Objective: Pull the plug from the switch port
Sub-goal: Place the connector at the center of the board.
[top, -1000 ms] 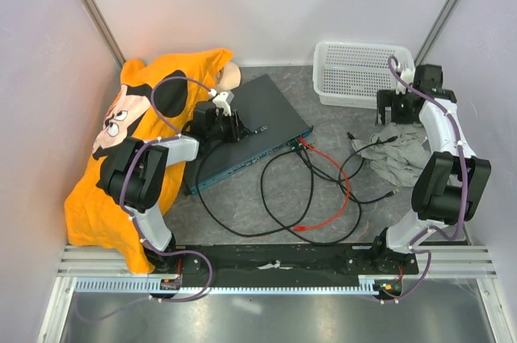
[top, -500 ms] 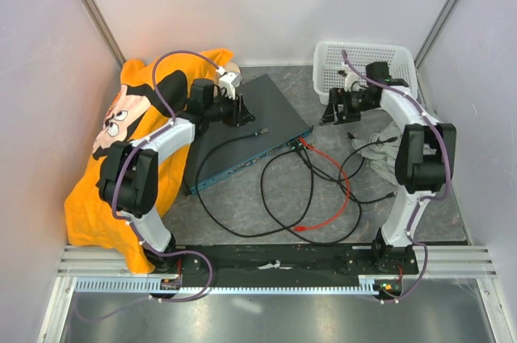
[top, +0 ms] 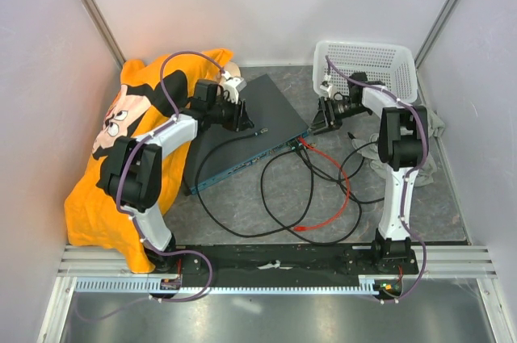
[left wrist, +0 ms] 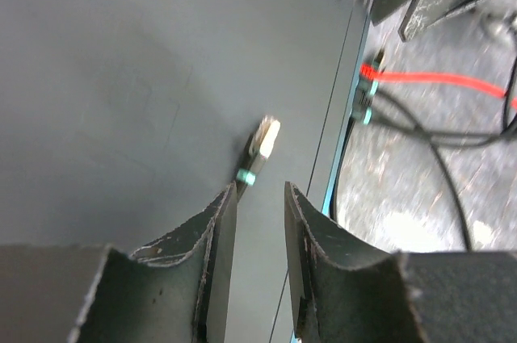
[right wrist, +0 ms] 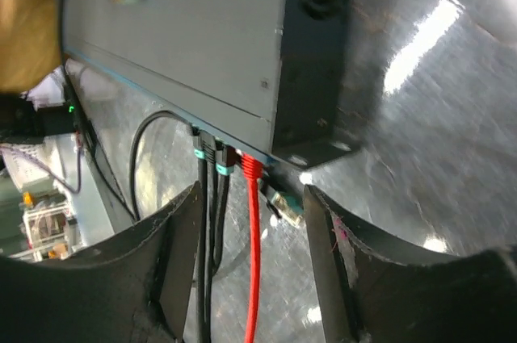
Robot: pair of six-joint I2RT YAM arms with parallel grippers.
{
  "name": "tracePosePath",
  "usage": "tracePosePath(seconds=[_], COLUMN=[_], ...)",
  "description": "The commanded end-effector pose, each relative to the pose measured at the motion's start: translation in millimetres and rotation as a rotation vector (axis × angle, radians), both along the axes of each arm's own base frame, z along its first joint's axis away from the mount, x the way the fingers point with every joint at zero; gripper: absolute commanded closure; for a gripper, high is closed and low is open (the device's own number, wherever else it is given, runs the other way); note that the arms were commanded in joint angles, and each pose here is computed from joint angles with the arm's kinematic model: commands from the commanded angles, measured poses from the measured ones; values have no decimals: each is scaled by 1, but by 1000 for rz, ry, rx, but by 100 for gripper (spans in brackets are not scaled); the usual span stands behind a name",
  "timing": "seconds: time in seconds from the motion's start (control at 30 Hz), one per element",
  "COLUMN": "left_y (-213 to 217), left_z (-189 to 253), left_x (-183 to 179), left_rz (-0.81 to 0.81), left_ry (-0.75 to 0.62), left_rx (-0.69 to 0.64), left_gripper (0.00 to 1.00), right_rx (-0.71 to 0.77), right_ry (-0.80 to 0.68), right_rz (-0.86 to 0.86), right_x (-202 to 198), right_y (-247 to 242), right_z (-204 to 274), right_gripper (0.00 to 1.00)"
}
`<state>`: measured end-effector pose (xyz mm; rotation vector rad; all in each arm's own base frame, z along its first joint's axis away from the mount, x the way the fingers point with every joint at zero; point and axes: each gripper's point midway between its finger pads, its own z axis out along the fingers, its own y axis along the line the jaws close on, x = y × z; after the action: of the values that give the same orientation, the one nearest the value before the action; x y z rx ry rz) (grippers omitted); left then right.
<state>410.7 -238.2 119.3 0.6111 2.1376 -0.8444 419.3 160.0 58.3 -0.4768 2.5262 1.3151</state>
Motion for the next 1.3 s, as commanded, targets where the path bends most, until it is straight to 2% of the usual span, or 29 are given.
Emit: tracePosePath(seconds=[0.0, 0.07, 0.2, 0.37, 0.43, 0.57, 0.63, 0.7, 0.8, 0.83, 0.97, 1.07, 1.1, 1.13, 1.17, 1.2, 1.27], left_y=[5, 5, 1, 2, 1, 2, 3, 3, 2, 2, 1, 2, 2, 2, 3, 3, 4], left_z=[12, 8, 5, -1, -2, -5, -7, -10, -13, -15, -16, -15, -14, -15, -17, -18, -22], left_x=[-6, -6, -7, -3, -2, -4, -7, -9, -9, -8, -8, -6, -5, -6, -6, -6, -7], left_rz=[-71, -61, -53, -40, -43, -41, -44, -45, -45, -45, -36, -36, -33, -33, -31, -29, -28], left_ry=[-48, -25, 1, 0, 1, 9, 14, 22, 27, 30, 51, 46, 42, 45, 49, 50, 57], left_rx=[65, 61, 45, 51, 47, 49, 50, 50, 47, 47, 39, 46, 48, 49, 53, 54, 57], left_gripper=[62, 63, 62, 62, 62, 62, 62, 63, 62, 62, 62, 62, 62, 62, 62, 63, 62], right_rx=[69, 44, 51, -92, -98, -88, -86, -100, -83, -61, -64, -202, -250, -284, -328, -333, -305], right_ry=[-14, -13, 44, 53, -3, 85, 90, 84, 15, 40, -79, -251, -269, -340, -365, -355, -405], right_rz=[46, 25, 66, 123, 107, 124, 182, 167, 108, 68, -51, -152, -169, -192, -245, -265, -311], right_x=[-8, -6, -34, -74, -72, -103, -122, -127, -96, -83, -11, 40, 53, 77, 94, 106, 130], right_y=[9, 7, 7, -13, -13, -13, -16, -25, -30, -27, -25, -43, -52, -58, -83, -91, -103], right_z=[-5, -16, -23, -43, -40, -43, -35, -32, -15, -15, 7, 19, 11, 25, 26, 16, 38], right_gripper=[39, 39, 37, 36, 36, 36, 36, 34, 33, 33, 31, 27, 27, 26, 26, 27, 27])
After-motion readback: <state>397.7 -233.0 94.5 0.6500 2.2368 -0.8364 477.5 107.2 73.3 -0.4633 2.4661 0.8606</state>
